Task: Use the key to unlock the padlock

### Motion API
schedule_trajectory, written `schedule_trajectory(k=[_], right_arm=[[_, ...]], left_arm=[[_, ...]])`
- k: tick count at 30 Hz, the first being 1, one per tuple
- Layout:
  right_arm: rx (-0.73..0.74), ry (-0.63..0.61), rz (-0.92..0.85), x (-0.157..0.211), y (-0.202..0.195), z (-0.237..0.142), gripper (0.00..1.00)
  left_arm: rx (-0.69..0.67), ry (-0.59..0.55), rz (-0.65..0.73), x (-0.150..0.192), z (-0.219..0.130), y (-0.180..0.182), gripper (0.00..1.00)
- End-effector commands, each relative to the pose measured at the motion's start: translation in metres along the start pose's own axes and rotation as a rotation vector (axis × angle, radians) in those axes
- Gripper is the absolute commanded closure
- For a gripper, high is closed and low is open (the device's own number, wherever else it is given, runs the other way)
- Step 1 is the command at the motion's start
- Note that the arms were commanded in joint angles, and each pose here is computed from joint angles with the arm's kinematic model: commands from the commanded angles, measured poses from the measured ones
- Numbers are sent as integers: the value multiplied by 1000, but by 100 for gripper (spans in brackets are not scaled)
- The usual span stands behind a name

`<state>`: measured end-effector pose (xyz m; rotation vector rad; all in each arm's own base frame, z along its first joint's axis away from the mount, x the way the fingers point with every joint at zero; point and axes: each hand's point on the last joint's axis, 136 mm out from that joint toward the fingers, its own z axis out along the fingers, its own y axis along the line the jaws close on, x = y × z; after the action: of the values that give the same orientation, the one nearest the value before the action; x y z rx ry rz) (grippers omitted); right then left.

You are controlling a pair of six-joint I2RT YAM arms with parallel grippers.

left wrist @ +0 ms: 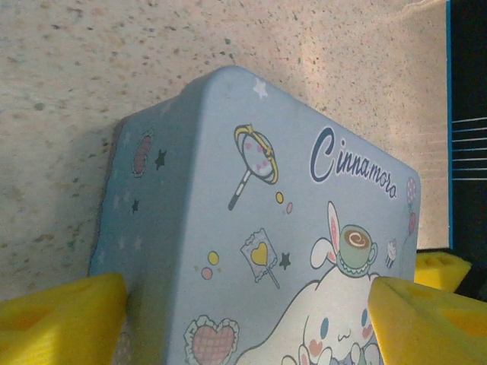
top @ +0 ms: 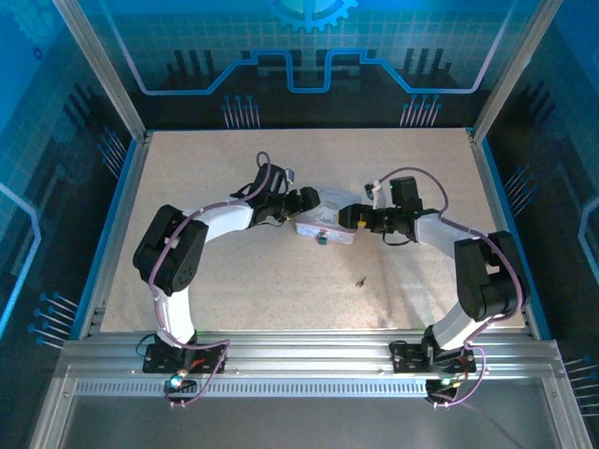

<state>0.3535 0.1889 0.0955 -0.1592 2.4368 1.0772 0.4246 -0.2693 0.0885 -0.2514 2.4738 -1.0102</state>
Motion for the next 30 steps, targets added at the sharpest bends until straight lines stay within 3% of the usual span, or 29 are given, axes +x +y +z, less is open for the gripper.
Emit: schedule_trajectory(k=[1, 12, 22, 30], right_arm=[[-108, 76, -37, 29, 41, 11, 1], [-56, 103, -46, 56, 52, 21, 1], [190, 106, 10, 59, 20, 0, 0], [412, 125, 84, 87, -1, -47, 1]], left_arm=[[67, 20, 61, 11, -15, -20, 16], [-15, -13, 46, 16, -49, 19, 15], [-65, -91, 49, 1, -78, 28, 12], [-65, -128, 93, 7, -113, 22, 11]])
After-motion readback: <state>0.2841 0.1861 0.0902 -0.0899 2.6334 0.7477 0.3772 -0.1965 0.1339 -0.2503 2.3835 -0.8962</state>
